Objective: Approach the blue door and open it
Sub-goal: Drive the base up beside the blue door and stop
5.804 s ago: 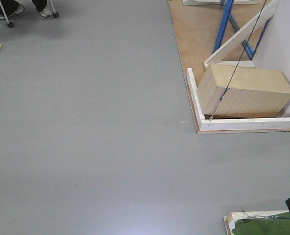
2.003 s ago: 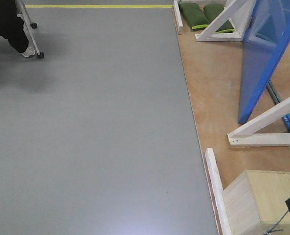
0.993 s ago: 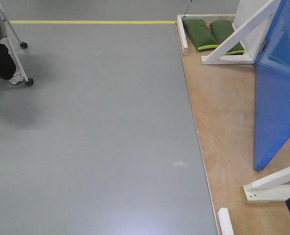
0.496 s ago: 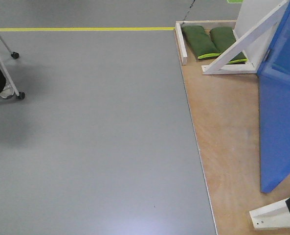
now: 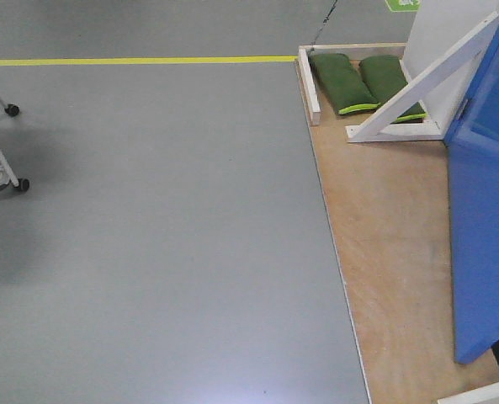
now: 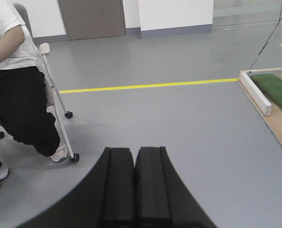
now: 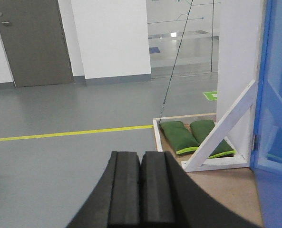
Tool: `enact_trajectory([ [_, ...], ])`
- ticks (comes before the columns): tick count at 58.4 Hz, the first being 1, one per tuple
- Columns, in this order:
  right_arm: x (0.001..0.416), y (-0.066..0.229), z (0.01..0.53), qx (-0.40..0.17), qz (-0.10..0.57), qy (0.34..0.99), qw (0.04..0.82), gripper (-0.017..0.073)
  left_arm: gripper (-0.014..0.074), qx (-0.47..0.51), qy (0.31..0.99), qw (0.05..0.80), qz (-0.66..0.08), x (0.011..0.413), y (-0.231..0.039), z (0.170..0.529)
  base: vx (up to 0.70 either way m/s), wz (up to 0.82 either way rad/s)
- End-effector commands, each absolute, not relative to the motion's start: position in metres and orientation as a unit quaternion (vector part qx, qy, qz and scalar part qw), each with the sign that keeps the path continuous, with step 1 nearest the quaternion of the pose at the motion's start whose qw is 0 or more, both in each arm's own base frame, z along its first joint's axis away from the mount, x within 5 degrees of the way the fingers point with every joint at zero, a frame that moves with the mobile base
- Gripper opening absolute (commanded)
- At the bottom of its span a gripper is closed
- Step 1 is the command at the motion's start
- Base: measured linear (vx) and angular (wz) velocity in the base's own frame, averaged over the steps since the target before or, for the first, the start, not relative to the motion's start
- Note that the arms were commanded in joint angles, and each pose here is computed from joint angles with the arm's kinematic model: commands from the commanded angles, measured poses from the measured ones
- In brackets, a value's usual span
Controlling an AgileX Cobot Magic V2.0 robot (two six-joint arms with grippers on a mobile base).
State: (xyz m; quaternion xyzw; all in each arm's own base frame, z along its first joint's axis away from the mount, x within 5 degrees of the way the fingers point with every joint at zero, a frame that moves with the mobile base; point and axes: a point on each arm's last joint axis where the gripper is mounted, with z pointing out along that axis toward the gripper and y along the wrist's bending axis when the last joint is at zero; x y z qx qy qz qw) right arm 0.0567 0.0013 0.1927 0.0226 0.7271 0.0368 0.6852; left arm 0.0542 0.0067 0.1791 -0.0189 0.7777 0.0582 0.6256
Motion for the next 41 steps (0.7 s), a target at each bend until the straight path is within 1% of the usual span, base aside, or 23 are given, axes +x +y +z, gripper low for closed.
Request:
enact_trajectory([
  [1, 0.0562, 0.0009, 0.1945, 0.020, 0.033, 0.697, 0.716, 0.0002, 0.0070, -0.018, 0.746, 0.663, 0.054, 0.0546, 0.0061, 0.1863, 0.19, -0.01],
  [41, 0.0562, 0.0009, 0.1945, 0.020, 0.033, 0.697, 0.716, 0.0002, 0.0070, -0.018, 0.746, 0.663, 0.054, 0.0546, 0.0061, 0.1863, 0.17, -0.02],
])
